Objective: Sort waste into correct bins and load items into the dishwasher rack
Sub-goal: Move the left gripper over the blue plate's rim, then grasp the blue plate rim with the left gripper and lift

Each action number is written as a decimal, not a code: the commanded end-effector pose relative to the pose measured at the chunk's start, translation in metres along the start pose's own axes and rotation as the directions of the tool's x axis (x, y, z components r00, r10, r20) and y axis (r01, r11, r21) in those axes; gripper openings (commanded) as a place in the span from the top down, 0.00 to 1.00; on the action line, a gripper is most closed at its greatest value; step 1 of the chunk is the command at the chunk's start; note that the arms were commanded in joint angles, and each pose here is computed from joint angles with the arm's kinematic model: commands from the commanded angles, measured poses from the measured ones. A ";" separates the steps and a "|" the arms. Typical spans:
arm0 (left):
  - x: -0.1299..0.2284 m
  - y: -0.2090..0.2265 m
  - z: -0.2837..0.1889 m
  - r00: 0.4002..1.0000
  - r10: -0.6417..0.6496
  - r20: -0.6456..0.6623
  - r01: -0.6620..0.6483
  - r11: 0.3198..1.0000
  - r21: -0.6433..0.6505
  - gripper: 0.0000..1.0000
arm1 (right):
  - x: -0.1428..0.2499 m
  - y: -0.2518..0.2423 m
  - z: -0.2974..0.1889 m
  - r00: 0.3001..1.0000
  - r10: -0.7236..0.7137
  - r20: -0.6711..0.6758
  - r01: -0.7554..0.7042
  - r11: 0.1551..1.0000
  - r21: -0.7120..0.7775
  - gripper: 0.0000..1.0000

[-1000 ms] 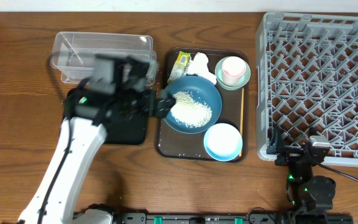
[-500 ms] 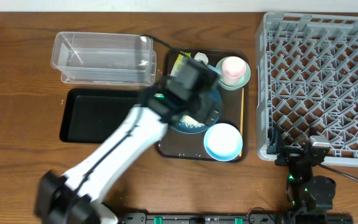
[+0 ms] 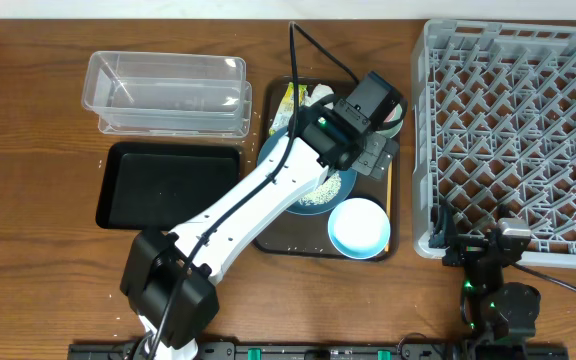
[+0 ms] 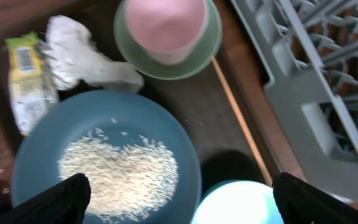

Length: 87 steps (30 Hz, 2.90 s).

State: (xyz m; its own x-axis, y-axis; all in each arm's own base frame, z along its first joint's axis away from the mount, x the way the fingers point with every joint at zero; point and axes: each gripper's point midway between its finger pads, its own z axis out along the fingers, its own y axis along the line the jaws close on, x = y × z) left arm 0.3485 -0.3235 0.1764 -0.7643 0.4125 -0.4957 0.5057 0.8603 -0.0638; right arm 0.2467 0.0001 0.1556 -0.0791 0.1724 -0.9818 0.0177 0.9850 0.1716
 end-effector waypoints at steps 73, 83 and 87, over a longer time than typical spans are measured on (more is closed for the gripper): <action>0.040 0.001 0.077 0.980 -0.139 -0.146 0.135 0.990 -0.037 0.91 | 0.001 0.001 0.000 1.000 -0.011 -0.002 0.011 1.000 -0.005 0.01; 0.019 0.004 0.005 0.987 -0.151 -0.049 0.151 0.989 -0.002 0.92 | 0.001 0.001 0.000 1.000 -0.011 -0.002 0.011 1.000 -0.005 0.01; 0.016 0.014 -0.015 0.986 -0.167 -0.027 0.167 0.986 -0.003 0.91 | 0.001 0.001 0.000 1.000 -0.011 -0.002 0.011 1.000 -0.005 0.01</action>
State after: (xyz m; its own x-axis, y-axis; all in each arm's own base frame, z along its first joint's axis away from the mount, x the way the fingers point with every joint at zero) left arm 0.3316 -0.3104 0.1649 -0.8530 0.2996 -0.4273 0.3894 0.9105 -0.1390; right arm 0.2467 0.0001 0.1556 -0.0791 0.1728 -0.9818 0.0178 0.9849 0.1719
